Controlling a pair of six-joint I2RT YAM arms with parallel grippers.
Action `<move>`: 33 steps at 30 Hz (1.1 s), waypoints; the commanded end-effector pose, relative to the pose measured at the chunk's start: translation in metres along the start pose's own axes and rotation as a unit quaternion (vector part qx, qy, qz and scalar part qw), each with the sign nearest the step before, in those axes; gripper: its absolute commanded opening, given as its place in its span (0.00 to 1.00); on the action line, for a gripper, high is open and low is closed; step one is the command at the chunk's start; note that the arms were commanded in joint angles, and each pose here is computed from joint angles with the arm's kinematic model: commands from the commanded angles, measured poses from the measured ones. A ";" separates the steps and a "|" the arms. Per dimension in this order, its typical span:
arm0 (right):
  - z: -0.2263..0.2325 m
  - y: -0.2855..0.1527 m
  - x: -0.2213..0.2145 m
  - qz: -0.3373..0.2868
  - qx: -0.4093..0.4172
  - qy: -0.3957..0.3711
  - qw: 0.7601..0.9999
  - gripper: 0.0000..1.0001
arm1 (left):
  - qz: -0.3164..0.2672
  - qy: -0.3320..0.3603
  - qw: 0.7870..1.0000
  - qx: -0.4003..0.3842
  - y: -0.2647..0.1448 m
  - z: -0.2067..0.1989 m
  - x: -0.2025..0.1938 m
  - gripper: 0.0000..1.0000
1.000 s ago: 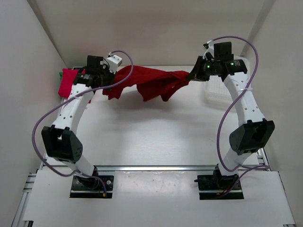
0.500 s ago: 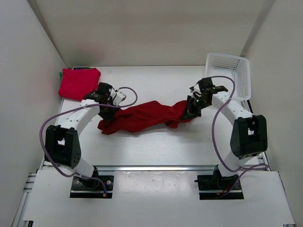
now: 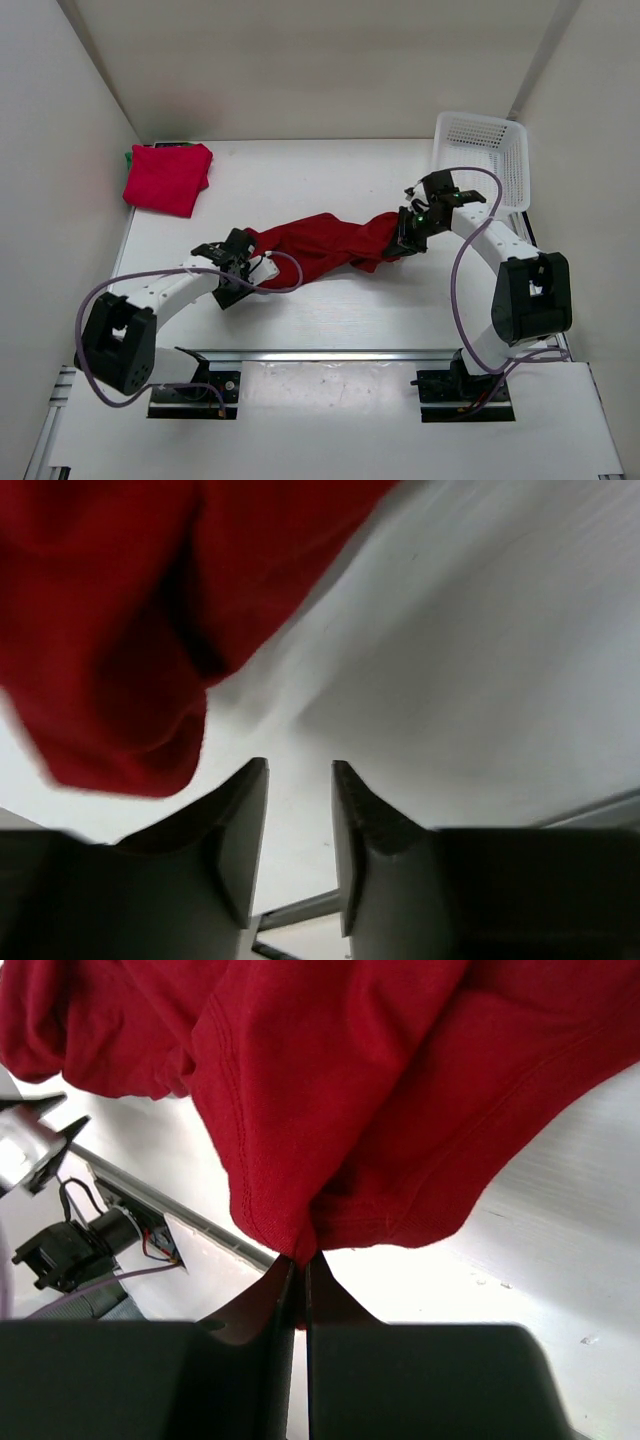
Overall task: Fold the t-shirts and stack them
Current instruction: Flatten out the tshirt
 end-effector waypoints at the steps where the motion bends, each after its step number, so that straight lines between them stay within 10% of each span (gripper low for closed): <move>1: 0.015 -0.001 0.003 -0.005 0.017 -0.018 1.000 0.05 | -0.005 -0.019 0.996 0.082 0.003 0.032 0.009 0.49; 10: 0.012 -0.003 0.001 -0.010 0.020 -0.011 1.000 0.04 | 0.011 -0.017 0.996 0.087 0.041 0.048 0.023 0.56; 15: 0.013 -0.005 0.001 -0.017 0.018 -0.015 1.000 0.03 | -0.022 -0.044 0.996 0.070 0.038 0.057 0.042 0.05; 17: 0.011 -0.008 0.003 -0.020 0.019 -0.012 1.000 0.03 | -0.048 -0.058 0.995 0.068 0.024 0.062 0.047 0.00; 26: -0.006 -0.020 -0.003 -0.030 0.019 -0.008 0.999 0.02 | -0.227 0.068 0.967 -0.089 -0.080 0.032 0.064 0.00; 33: -0.002 -0.024 0.008 -0.035 0.030 -0.014 0.999 0.02 | -0.216 -0.093 0.942 -0.239 -0.026 0.072 0.068 0.00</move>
Point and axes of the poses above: each gripper's point midway between its finger pads, its own y axis out along the fingers, its own z axis along the line the jaws close on, x = y × z, the point moved 2 cm from there along -y, back along the fingers, and after that the axes turned 14 degrees about y, right-handed, at the moved point
